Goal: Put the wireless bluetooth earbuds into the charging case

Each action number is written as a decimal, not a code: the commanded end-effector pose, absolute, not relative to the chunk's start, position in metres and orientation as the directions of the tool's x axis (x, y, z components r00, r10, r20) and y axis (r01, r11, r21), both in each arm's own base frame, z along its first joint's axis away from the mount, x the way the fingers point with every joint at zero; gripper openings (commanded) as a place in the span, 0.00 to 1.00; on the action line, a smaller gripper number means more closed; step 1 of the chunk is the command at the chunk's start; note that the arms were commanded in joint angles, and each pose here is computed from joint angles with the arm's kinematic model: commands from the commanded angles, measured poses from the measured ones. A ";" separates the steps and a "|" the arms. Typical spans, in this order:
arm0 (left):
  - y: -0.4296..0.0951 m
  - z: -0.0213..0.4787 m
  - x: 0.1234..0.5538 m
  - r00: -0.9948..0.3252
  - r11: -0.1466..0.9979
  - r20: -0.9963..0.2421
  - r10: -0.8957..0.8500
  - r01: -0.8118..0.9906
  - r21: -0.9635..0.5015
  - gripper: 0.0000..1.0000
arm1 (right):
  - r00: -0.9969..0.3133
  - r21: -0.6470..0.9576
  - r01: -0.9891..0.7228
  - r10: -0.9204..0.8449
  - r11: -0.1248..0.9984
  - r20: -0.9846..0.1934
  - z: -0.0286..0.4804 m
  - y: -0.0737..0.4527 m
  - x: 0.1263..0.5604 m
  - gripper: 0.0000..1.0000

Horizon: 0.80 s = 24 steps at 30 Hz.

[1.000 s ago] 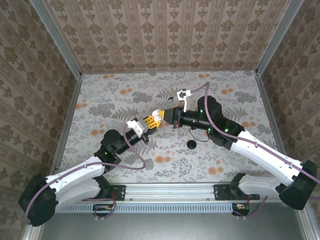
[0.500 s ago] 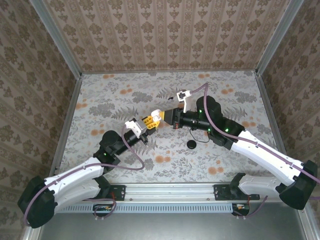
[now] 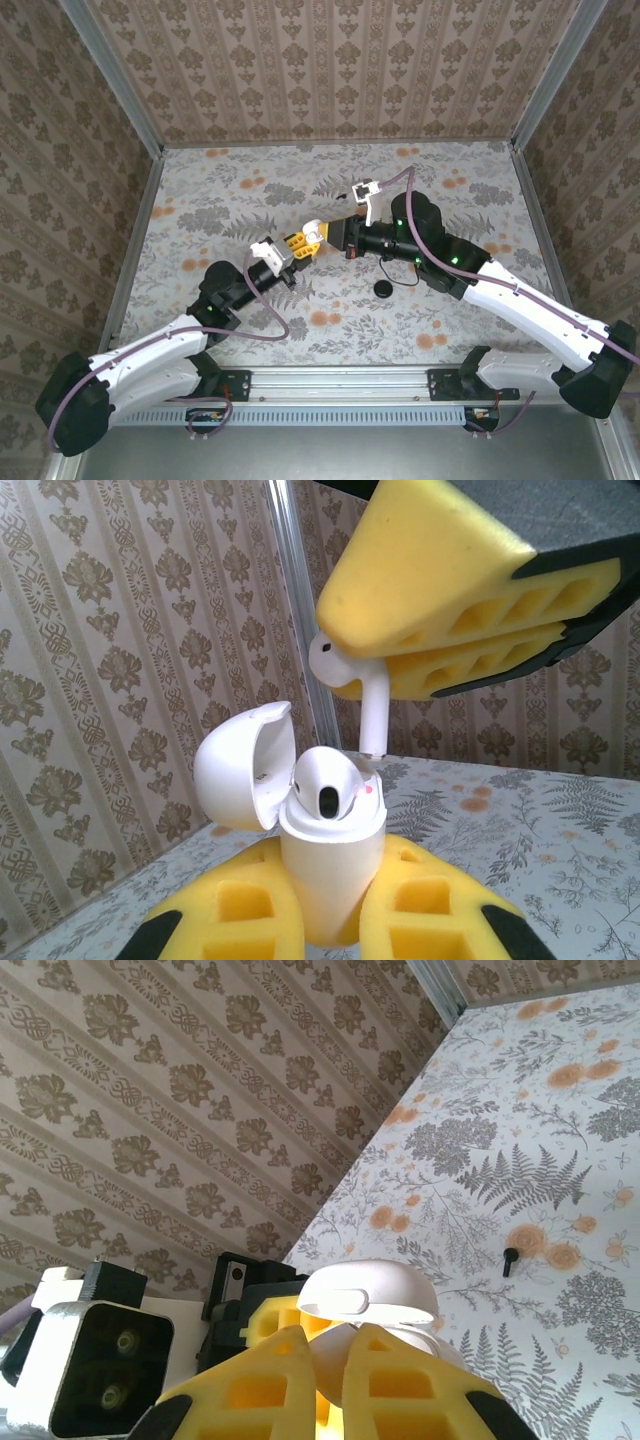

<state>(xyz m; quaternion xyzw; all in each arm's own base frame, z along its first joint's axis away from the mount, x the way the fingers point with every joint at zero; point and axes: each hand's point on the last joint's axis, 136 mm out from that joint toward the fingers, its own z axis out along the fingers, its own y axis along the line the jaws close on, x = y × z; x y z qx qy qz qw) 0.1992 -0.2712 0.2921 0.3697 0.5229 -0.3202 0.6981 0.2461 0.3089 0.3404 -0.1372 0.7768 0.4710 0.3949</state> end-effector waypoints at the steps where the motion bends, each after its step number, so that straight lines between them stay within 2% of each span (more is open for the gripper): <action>1: -0.270 0.297 0.196 0.246 0.512 -0.965 -0.091 0.843 0.166 0.00 | -0.616 0.595 -0.607 0.161 0.528 -0.771 0.355 0.308 0.246 0.09; 15: -0.271 0.299 0.197 0.247 0.512 -0.965 -0.093 0.843 0.166 0.00 | -0.619 0.558 -0.604 0.105 0.569 -0.778 0.334 0.313 0.246 0.09; 24: -0.272 0.300 0.197 0.248 0.507 -0.964 -0.094 0.846 0.168 0.00 | -0.590 0.535 -0.612 0.114 0.582 -0.799 0.344 0.312 0.251 0.09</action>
